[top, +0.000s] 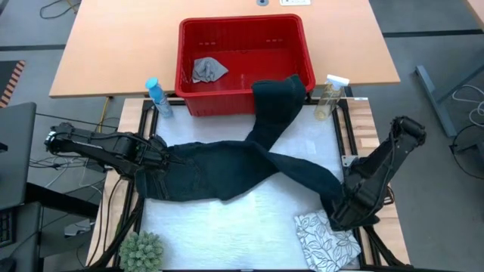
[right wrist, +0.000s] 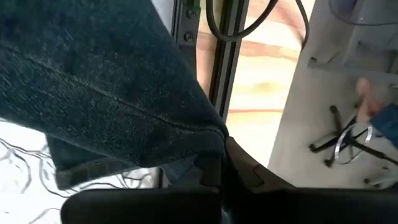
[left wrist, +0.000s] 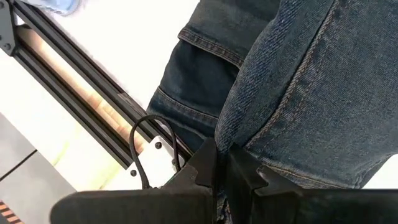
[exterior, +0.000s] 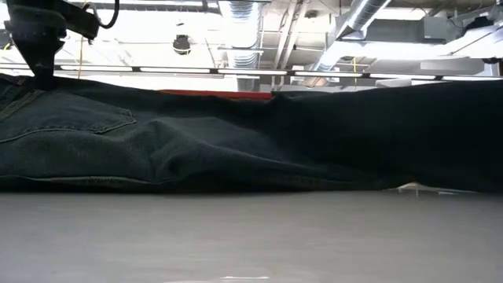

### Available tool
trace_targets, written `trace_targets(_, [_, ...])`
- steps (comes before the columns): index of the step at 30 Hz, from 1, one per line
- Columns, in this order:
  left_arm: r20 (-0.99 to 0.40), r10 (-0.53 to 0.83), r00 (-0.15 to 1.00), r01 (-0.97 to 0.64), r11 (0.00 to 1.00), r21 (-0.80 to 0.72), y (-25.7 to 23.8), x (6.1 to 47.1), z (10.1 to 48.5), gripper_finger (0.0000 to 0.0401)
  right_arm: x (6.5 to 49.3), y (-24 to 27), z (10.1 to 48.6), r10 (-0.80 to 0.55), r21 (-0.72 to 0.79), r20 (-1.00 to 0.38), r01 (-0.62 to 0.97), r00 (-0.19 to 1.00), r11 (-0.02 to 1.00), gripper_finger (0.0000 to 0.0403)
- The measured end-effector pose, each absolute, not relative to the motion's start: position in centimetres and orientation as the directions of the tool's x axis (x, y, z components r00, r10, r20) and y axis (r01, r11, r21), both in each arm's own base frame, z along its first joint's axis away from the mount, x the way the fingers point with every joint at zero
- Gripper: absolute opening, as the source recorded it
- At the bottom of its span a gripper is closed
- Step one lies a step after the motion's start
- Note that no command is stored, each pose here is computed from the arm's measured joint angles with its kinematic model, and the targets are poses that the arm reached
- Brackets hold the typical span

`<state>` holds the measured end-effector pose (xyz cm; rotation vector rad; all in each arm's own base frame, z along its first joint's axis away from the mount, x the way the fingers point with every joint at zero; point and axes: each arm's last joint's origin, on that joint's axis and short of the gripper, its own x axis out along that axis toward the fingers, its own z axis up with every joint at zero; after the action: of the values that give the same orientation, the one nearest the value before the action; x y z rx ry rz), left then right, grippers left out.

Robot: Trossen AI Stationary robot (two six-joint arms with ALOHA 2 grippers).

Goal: Fold laundry
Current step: Fold the dark blue pants

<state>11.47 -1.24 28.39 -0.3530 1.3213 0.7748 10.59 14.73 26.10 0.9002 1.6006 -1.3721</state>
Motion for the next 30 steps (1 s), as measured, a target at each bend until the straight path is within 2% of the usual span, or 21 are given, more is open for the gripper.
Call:
trace_targets(5, [-0.949,0.310,0.051,-0.681,0.706,0.194,-1.2,11.5,28.4,0.0000,10.7,14.4,26.3,0.006,-0.375,-0.925,0.916,-0.380,0.141,0.0021])
trace_targets(11, [-0.947,0.316,0.054,-0.673,0.712,0.200,-1.2,11.5,28.4,0.0000,11.2,13.5,26.9,-0.006,-0.300,-0.952,0.927,-0.306,0.227,0.0021])
trace_targets(21, [-0.946,0.316,0.073,-0.666,0.721,0.190,-1.2,11.7,28.4,0.0000,14.6,9.9,27.1,-0.059,-0.196,-0.978,0.795,-0.199,0.575,0.0021])
trace_targets(26, [-0.946,0.316,0.077,-0.670,0.719,0.185,-1.2,11.7,28.4,0.0000,15.9,7.6,27.2,-0.159,-0.206,-0.977,0.784,-0.138,0.586,0.0021])
trace_targets(30, [-0.945,0.311,0.098,-0.677,0.717,0.167,-1.3,11.9,28.4,0.0000,16.9,5.2,27.3,-0.307,-0.249,-0.947,0.813,-0.092,0.527,0.0021])
